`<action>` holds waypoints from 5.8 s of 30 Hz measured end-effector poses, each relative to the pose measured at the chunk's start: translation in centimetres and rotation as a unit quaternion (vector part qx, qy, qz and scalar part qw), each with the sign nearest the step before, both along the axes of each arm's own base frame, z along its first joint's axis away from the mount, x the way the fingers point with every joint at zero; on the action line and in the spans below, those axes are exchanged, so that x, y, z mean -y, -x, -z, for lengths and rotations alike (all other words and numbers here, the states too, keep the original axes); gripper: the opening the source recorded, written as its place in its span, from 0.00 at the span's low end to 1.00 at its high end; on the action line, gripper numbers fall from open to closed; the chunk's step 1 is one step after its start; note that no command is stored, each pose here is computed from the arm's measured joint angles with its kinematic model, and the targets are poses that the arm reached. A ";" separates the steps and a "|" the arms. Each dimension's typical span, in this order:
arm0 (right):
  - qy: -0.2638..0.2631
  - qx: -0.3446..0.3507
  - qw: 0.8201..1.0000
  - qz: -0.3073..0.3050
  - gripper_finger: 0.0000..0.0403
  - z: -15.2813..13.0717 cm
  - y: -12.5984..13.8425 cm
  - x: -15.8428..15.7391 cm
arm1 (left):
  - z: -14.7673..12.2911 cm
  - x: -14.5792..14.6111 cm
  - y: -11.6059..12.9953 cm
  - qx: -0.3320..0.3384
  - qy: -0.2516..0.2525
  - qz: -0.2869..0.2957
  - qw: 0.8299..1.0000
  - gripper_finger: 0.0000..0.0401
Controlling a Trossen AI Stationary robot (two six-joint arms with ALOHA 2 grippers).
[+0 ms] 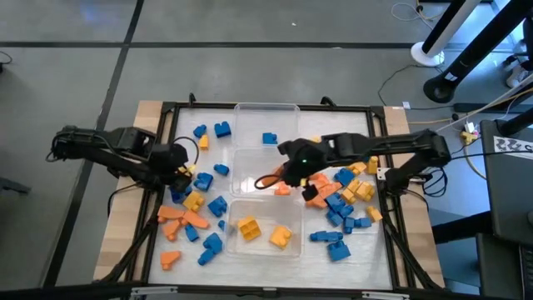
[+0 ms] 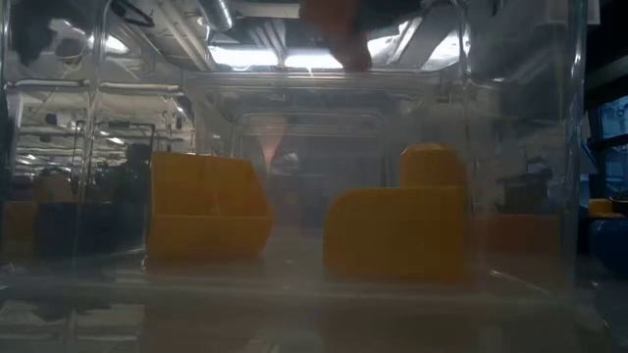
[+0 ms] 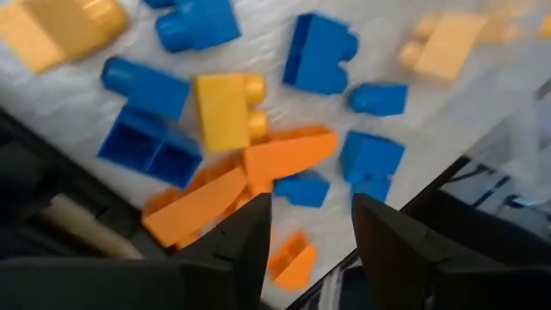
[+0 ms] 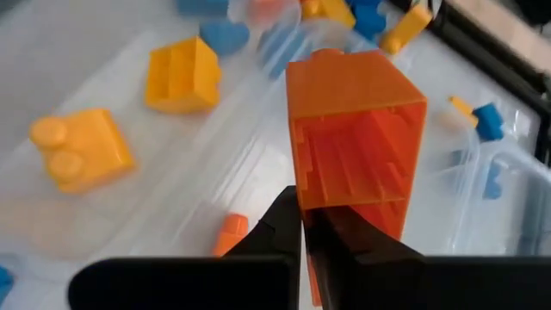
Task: Sort blocks
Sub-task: Put the orange game piece into the middle transparent bin, then put the blue game piece into the top transparent bin
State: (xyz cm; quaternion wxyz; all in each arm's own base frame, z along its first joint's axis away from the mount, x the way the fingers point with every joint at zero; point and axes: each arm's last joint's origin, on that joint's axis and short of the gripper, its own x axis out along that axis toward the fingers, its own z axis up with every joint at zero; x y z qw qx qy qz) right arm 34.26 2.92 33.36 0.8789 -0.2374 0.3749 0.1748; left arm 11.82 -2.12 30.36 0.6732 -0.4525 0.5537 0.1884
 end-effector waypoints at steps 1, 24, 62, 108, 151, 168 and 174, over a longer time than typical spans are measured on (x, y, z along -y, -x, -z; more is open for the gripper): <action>0.003 -0.005 1.000 0.003 0.05 0.4 -0.3 0.0 | 0.0 0.1 0.1 -0.005 0.000 0.004 1.000 0.38; 0.028 -0.036 0.999 0.019 0.34 2.6 -1.8 0.0 | 3.1 3.6 -2.5 -0.150 -0.072 0.185 0.969 0.38; 0.030 -0.025 0.999 0.021 0.39 -6.5 0.6 0.3 | 11.9 4.4 -3.9 -0.267 -0.124 0.196 0.936 0.38; 0.119 -0.209 0.931 0.273 0.39 -4.9 11.4 2.2 | -2.7 2.7 -4.4 0.354 -0.122 -0.061 0.925 0.02; 0.086 -0.162 0.948 0.261 0.39 9.5 7.8 1.8 | 3.0 -14.1 -15.7 0.382 -0.232 -0.101 0.889 0.05; 0.066 -0.171 0.943 0.278 0.39 9.7 7.6 2.7 | 2.9 -14.2 -15.7 0.381 -0.256 -0.079 0.885 0.38; 0.023 -0.174 0.938 0.298 0.39 9.7 7.5 4.1 | 3.0 -14.1 -15.7 0.379 -0.256 -0.078 0.886 0.41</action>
